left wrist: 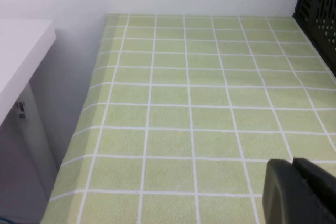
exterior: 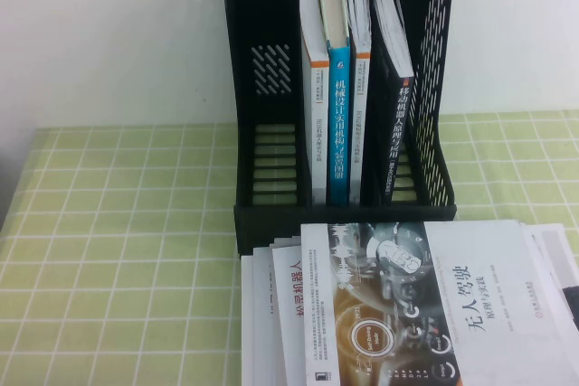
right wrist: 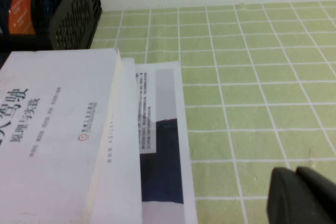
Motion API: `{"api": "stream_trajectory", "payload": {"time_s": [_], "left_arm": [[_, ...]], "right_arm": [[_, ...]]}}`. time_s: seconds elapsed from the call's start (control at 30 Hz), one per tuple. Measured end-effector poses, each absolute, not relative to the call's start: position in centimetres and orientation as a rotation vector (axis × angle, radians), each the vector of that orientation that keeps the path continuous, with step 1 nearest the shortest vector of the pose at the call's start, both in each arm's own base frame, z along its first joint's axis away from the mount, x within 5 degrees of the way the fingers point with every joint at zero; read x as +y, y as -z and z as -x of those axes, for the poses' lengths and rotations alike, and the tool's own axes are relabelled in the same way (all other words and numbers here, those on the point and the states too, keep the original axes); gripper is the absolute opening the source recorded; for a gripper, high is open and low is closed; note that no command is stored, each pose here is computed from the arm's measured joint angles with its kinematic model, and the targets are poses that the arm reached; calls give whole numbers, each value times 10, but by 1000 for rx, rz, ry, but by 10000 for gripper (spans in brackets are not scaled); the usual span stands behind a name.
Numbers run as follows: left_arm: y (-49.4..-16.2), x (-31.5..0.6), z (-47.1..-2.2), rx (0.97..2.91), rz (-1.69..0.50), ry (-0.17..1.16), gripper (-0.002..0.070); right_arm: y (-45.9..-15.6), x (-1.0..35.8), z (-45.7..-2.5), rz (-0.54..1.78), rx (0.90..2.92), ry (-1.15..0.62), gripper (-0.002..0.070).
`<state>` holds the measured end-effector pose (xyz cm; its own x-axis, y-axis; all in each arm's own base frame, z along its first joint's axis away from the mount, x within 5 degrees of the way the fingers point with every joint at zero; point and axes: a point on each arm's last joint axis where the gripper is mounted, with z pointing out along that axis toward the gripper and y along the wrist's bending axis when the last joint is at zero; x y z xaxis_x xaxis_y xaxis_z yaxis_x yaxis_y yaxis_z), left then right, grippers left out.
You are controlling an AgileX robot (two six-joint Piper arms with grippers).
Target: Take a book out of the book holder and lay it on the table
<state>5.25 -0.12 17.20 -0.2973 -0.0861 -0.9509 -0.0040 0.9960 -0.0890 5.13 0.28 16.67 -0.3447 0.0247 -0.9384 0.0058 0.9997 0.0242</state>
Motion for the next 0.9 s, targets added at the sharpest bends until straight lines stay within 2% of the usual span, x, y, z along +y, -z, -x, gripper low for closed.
{"api": "stream_trajectory", "payload": {"time_s": [0.77, 0.9], "left_arm": [[-172, -1, -52, 1872, 55, 73, -3], [-172, -2, -53, 1868, 74, 104, -2]], "right_arm": [[-167, 3, -51, -22, 1923, -20, -2], [-167, 3, -51, -22, 1923, -20, -2]]}}
